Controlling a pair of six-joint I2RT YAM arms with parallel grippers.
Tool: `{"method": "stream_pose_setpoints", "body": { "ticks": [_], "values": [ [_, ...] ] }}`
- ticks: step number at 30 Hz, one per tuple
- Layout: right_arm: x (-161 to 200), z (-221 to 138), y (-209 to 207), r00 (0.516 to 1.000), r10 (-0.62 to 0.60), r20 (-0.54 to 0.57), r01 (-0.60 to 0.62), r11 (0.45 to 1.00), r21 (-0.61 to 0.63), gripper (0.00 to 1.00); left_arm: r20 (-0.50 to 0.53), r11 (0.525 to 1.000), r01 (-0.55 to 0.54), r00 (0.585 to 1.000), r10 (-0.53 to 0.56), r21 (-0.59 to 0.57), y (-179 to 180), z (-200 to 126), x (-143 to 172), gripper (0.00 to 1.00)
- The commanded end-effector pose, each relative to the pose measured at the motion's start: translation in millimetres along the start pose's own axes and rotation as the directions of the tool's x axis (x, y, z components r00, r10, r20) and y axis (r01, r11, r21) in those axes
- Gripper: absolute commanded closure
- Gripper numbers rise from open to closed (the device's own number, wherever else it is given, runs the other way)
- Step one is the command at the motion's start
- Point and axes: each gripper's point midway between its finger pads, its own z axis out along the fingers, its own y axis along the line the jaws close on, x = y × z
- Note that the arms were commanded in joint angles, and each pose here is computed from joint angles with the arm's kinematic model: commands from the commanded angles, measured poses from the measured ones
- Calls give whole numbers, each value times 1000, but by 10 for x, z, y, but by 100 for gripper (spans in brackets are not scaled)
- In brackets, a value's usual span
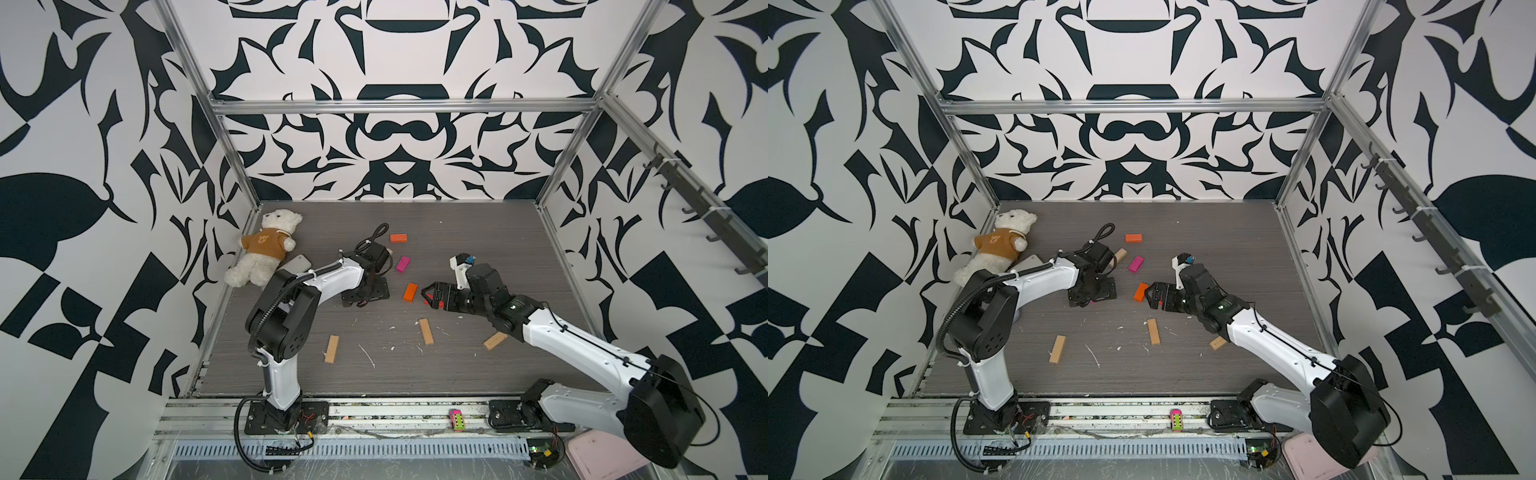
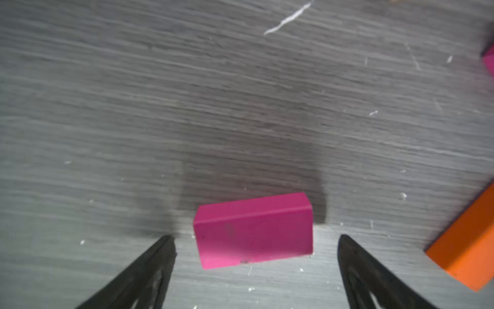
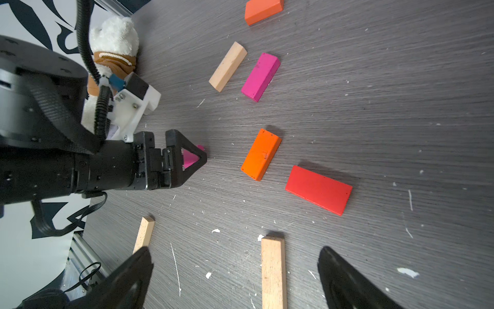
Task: Assemble the letter p with building blocks
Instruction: Adjust the building block at the center of the board.
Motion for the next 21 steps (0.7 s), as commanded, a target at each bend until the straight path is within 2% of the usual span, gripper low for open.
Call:
{"method": "stream_pose_setpoints", "body": {
  "ticks": [1, 6, 15, 21],
  "values": [
    [-132, -51, 142, 999, -21, 48, 23, 999, -37, 1, -21, 1000, -11, 1000, 11, -7, 2, 43, -23, 5],
    [-136, -51, 144, 999, -21, 48, 23, 999, -35, 1, -27, 1000, -22, 999, 21, -14, 1, 97, -25, 14],
    [-135, -25, 138, 999, -21, 43, 22, 999, -30, 1, -28, 998, -63, 998, 62, -33, 31, 148, -20, 38],
    [-106, -22, 121, 998, -41, 40, 41, 999, -1, 1, -26, 992, -126, 992, 125, -7, -59, 64, 104, 45]
  ]
}}
